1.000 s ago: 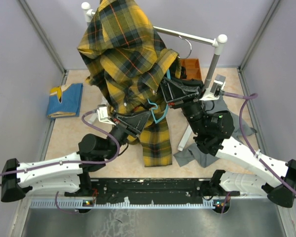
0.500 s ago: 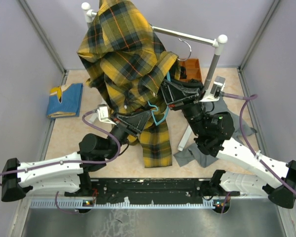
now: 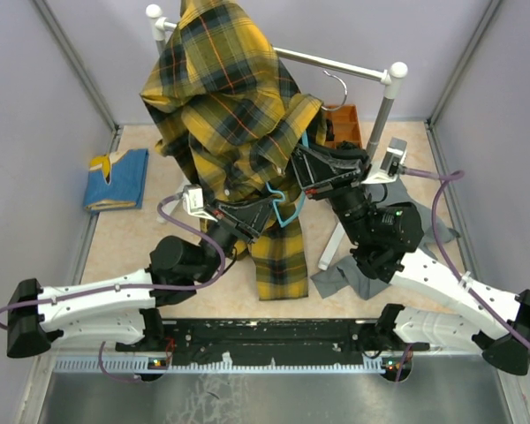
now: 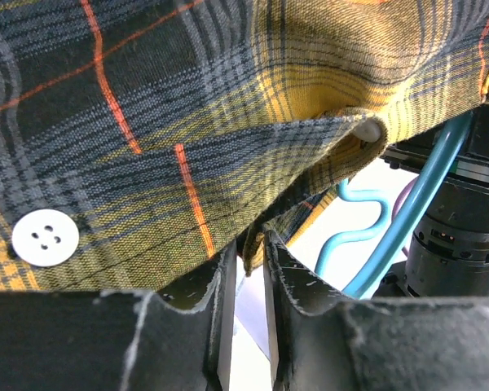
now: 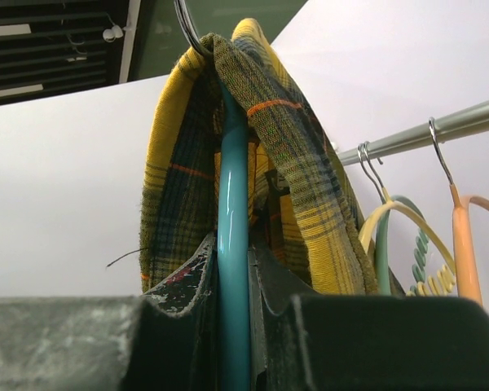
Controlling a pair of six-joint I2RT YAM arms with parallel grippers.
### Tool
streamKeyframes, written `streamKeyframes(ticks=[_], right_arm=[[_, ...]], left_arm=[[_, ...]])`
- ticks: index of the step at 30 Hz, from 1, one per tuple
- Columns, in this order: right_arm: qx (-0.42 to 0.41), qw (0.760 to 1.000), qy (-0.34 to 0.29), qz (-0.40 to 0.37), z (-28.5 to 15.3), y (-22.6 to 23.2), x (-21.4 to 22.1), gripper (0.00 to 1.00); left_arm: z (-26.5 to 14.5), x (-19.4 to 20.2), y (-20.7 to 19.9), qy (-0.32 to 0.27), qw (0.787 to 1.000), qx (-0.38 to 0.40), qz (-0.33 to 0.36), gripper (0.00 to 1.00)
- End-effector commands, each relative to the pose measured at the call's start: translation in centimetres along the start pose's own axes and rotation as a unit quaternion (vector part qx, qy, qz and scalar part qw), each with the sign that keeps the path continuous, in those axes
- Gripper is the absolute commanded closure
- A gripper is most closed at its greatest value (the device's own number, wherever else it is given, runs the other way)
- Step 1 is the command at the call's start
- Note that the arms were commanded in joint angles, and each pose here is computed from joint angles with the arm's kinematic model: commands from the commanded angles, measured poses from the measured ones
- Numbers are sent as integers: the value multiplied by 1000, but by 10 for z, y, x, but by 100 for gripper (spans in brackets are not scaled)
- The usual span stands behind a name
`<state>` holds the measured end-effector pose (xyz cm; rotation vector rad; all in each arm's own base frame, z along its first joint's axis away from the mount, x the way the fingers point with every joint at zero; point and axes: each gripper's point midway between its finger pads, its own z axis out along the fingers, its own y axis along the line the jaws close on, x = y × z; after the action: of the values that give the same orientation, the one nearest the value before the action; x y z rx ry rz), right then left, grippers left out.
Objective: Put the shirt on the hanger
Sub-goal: Hang the shirt on the hanger.
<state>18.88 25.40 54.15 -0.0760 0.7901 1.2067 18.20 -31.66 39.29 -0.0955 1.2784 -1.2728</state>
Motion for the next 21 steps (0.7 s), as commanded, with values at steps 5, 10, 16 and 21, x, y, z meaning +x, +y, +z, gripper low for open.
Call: streamKeyframes(ticks=[5,10,16,21], right_arm=[[-34,993,-108,35,-2,26,-72,100],[-28,993,-114,29,-2,24,-76,100],[-5,991,-134,12,-1,16,-86,100],[13,989,-145,2,0,9,-87,100]], left_arm=[[12,-20,-11,-18,1000,1,6,100],[10,-13,-6,3,1000,-2,29,100],[-3,23,11,81,995,-17,56,100],[-21,55,22,139,989,-11,44,100]])
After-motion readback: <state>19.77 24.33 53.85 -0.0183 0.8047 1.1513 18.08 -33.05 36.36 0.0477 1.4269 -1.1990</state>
